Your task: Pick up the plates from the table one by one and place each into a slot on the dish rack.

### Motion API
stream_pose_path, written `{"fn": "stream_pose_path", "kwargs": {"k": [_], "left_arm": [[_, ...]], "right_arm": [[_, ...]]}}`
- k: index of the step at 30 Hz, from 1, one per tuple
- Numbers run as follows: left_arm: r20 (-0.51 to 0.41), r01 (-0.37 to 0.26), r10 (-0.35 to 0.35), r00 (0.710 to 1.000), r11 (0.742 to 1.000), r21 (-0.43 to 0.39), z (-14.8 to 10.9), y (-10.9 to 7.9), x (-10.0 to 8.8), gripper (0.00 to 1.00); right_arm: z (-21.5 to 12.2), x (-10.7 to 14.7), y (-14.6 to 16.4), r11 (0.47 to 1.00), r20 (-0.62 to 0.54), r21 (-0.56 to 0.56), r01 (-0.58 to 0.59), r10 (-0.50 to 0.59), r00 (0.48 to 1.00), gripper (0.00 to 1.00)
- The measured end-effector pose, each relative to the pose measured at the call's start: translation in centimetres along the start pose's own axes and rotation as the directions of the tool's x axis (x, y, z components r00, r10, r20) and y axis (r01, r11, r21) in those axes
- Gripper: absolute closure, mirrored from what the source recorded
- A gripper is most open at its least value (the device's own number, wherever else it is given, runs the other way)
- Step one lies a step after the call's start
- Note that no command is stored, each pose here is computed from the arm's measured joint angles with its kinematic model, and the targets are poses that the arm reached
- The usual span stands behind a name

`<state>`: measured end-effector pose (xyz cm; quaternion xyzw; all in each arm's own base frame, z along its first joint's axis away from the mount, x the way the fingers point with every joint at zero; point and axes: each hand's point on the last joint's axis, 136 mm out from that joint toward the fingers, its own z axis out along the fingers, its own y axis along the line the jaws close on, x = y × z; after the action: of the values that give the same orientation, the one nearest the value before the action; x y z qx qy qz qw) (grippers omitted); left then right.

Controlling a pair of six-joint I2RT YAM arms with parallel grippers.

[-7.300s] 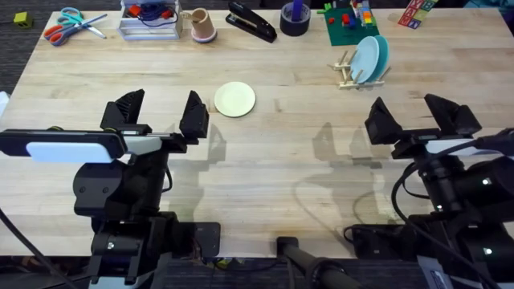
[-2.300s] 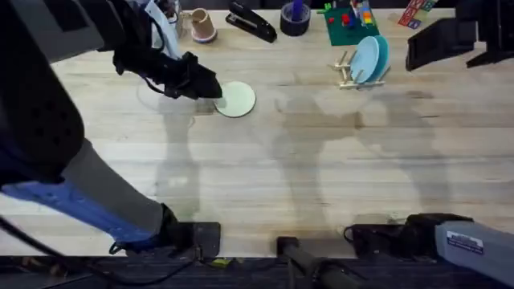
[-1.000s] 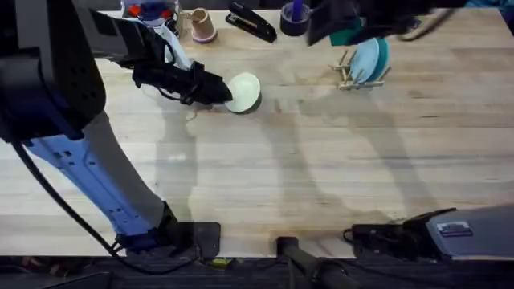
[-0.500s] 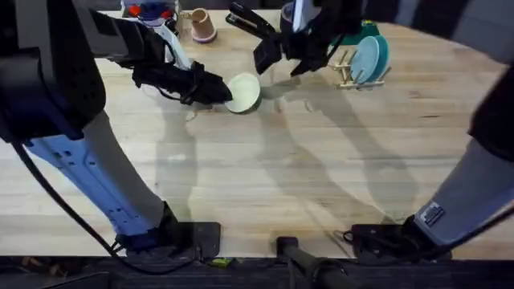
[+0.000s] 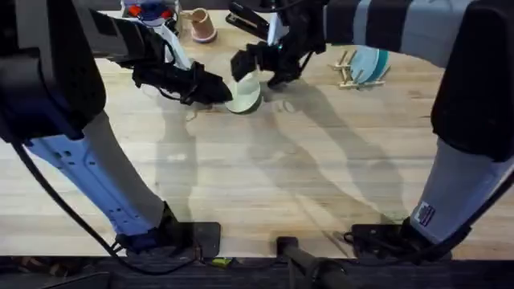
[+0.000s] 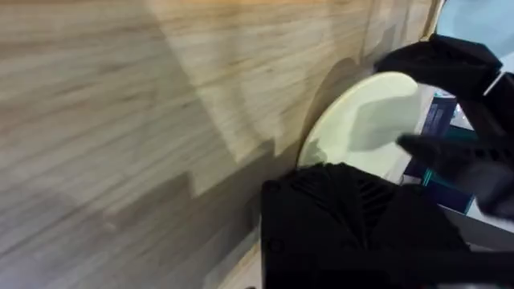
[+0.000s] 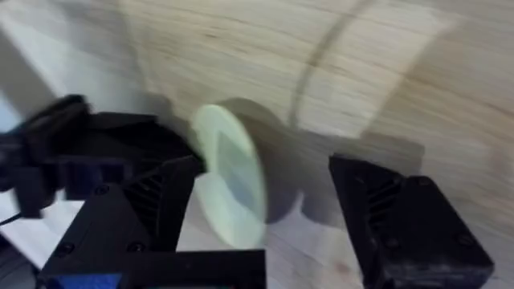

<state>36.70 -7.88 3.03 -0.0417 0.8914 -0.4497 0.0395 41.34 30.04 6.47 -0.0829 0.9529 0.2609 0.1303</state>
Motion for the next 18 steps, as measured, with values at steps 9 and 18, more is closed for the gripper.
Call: {"fn": "stream_pose_path", "kwargs": {"k": [9,18], "left_arm": [[0.0,0.0,0.0,1.0,1.0,0.0,0.0,0.0,0.0,0.96],[0.0,0.0,0.0,1.0,1.0,0.0,0.0,0.0,0.0,0.96]], "right_arm": [[0.7,0.8,3.0,0.998,-0.007,-0.059,0.023,-0.023,1.0,0.014],[0.7,1.1,2.8,0.999,-0.019,-0.053,0.008,-0.009,1.0,0.046]]}}
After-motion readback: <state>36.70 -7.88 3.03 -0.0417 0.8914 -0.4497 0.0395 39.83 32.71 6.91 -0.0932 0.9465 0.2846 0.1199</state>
